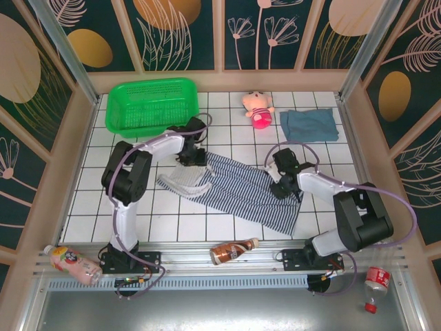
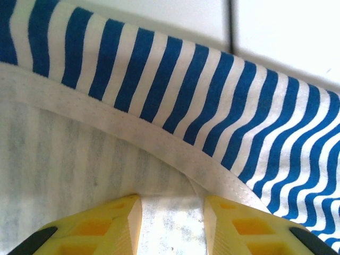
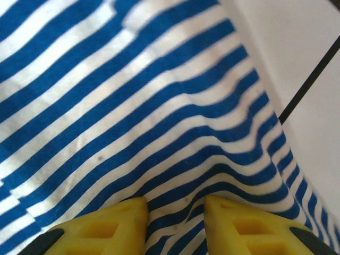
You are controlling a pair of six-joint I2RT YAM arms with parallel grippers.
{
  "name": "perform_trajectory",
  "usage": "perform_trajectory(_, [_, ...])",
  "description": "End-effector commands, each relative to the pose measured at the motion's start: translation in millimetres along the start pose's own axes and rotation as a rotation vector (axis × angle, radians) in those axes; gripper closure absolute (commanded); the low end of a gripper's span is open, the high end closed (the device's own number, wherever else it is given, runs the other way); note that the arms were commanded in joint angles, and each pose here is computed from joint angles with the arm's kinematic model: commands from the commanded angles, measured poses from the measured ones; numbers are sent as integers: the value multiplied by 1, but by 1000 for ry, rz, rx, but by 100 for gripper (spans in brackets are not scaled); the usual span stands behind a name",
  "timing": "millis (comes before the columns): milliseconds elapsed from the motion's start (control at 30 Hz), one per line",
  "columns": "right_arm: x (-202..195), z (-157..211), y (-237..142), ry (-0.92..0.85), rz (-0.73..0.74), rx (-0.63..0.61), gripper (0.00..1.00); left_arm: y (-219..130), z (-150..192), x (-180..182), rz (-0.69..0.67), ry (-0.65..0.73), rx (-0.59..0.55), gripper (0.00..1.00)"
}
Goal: Fold and stack the tank tops
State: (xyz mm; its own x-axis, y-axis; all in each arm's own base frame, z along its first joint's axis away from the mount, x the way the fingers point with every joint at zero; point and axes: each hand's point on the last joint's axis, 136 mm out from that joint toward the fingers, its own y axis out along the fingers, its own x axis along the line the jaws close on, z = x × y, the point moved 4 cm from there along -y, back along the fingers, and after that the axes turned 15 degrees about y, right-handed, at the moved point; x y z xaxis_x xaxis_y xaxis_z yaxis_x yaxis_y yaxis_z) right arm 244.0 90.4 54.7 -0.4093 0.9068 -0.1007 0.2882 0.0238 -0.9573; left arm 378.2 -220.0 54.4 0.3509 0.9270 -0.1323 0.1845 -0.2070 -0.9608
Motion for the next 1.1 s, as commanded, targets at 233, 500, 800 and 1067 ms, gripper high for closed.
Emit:
perform_trajectory(233, [14, 63, -2, -172, 4, 165, 64, 38, -71, -41, 6, 300, -59, 62])
perform_trajectory(500, [35, 61, -3, -248, -92, 163, 64, 53, -130, -55, 25, 388, -202, 61])
perform_trajectory(800, [66, 41, 4, -347, -168, 171, 64, 75, -151, -58, 22, 457, -269, 59])
perform_trajectory(1067, [69, 36, -9, -377, -174, 146, 63, 82, -175, -70, 68, 510, -393, 57])
